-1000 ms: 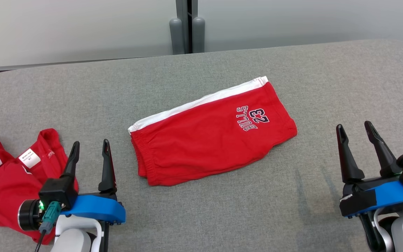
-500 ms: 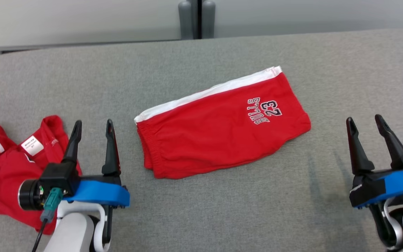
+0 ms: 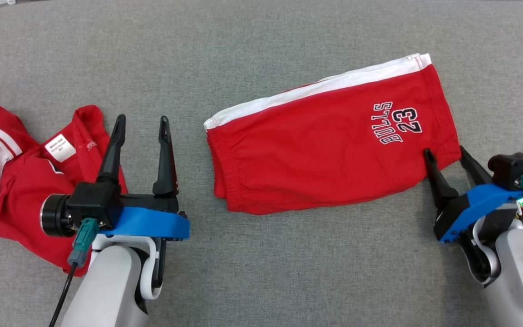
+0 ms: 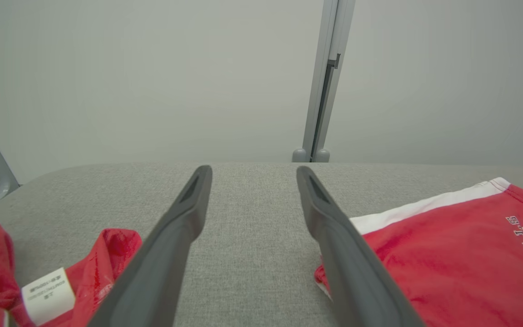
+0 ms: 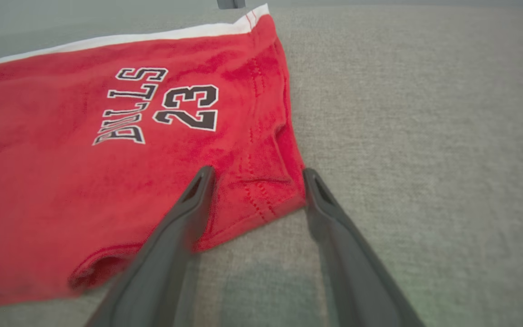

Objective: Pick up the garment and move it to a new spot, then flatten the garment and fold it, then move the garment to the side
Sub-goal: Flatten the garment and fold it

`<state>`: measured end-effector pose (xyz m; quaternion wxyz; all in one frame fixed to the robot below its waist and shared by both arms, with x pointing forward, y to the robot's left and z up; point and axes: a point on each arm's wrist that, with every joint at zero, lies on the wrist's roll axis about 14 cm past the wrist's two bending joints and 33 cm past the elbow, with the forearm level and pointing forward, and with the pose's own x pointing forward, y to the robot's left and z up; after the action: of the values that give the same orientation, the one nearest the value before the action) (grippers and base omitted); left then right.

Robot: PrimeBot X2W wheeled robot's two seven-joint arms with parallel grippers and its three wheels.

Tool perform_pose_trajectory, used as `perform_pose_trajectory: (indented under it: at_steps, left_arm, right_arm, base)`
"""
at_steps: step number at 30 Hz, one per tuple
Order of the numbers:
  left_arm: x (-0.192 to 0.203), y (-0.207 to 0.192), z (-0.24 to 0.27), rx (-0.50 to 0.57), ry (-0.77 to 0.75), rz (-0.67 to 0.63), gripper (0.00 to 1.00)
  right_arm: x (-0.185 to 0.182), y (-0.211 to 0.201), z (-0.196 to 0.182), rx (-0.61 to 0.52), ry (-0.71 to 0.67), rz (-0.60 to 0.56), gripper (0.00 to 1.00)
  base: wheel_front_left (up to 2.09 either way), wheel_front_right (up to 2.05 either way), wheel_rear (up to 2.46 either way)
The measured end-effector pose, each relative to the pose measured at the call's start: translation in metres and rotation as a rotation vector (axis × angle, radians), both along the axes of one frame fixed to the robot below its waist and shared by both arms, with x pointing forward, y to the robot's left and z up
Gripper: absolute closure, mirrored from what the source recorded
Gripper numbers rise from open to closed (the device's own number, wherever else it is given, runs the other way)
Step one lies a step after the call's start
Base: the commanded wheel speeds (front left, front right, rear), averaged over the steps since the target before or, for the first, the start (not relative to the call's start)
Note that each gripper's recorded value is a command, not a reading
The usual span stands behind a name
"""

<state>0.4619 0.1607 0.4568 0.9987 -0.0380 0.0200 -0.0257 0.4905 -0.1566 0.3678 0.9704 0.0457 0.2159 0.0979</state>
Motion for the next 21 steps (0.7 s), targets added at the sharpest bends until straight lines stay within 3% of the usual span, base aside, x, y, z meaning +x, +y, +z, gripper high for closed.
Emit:
perform_pose_trajectory:
  at_steps: [1,2,4,10,21]
  left_arm:
    - [0.0,0.0,-0.001,-0.003,0.001,0.001,0.0]
    - [0.0,0.0,-0.001,-0.003,0.002,0.002,0.0]
    - [0.0,0.0,0.0,-0.001,0.0,0.0,0.0]
    - [-0.002,0.0,0.006,0.005,-0.018,-0.002,0.0]
    - [-0.02,-0.011,0.01,-0.006,-0.014,-0.026,0.0]
  right_arm:
    - [0.002,0.003,-0.003,0.007,0.011,0.004,0.0]
    - [0.003,0.005,-0.005,0.014,0.018,0.005,0.13]
    - [0.003,0.006,-0.006,0.027,0.026,0.003,0.98]
    - [-0.009,0.004,0.002,0.065,-0.002,-0.02,1.0]
    - [-0.069,-0.033,0.008,0.097,-0.003,-0.155,1.0]
  base:
    - [0.0,0.0,0.0]
    - [0.0,0.0,0.0]
    - [0.0,0.0,0.0]
    - [0.0,0.0,0.0]
    - [0.0,0.0,0.0]
